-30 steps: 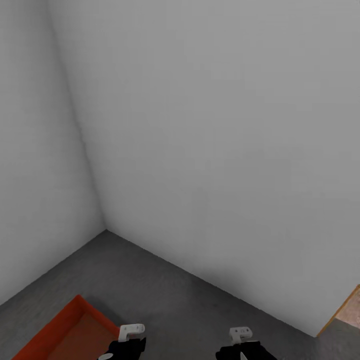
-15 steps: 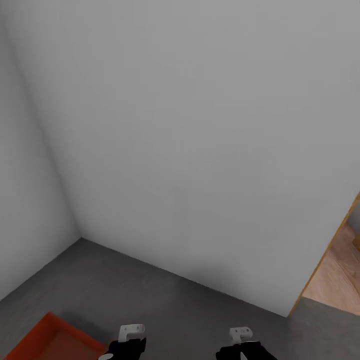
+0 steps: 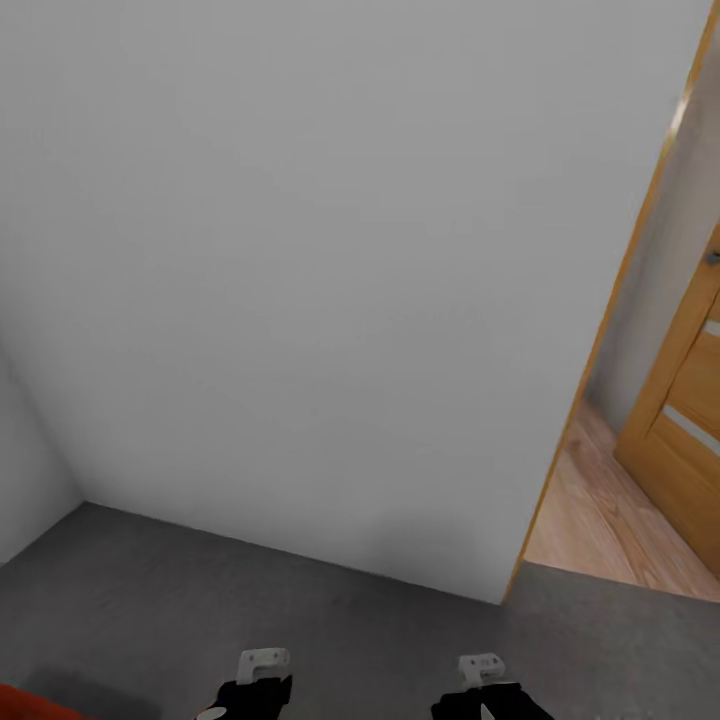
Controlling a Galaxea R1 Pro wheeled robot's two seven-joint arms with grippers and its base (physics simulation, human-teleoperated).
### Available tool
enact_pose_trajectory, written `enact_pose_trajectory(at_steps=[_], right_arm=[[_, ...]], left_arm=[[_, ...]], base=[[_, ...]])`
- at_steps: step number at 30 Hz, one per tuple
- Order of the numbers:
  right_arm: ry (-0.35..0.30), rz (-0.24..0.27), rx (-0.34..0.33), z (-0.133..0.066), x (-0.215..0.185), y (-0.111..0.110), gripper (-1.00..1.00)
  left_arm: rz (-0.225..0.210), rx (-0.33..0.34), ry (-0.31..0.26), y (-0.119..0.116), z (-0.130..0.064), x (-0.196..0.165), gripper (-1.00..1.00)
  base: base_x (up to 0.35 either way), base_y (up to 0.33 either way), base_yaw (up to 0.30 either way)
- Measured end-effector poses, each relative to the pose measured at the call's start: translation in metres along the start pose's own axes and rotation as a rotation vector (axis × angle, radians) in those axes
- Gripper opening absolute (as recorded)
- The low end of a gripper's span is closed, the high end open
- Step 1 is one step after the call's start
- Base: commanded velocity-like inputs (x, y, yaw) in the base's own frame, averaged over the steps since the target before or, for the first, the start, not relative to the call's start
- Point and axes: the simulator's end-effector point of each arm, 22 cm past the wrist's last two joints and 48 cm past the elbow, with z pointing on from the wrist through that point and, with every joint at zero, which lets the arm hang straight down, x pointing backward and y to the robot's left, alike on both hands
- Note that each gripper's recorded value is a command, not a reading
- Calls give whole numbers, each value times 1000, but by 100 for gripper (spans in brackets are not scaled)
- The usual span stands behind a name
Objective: Move the two storage containers from the living room to the garage. In the garage, place one container on the floor and stack the other container on top of it (either order is fine).
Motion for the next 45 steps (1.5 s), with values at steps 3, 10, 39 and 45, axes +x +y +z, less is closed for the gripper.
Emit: enact_pose_trajectory(at_steps=[3,10,39,45], right_arm=[[0,0,0,0,0,0,100],[0,0,0,0,0,0,100],[1,-2,2,0,0,0,100],[1,-6,3,0,0,0,100]], left_arm=[[0,0,0,0,0,0,100],[0,-2,0,0,0,0,100],[2,-6,-3,2,0,-1,100],[2,-6,-6,2,0,-1,100]], base=[[0,-294,-286],[0,-296,-286],[75,-300,-122],[95,-306,204]])
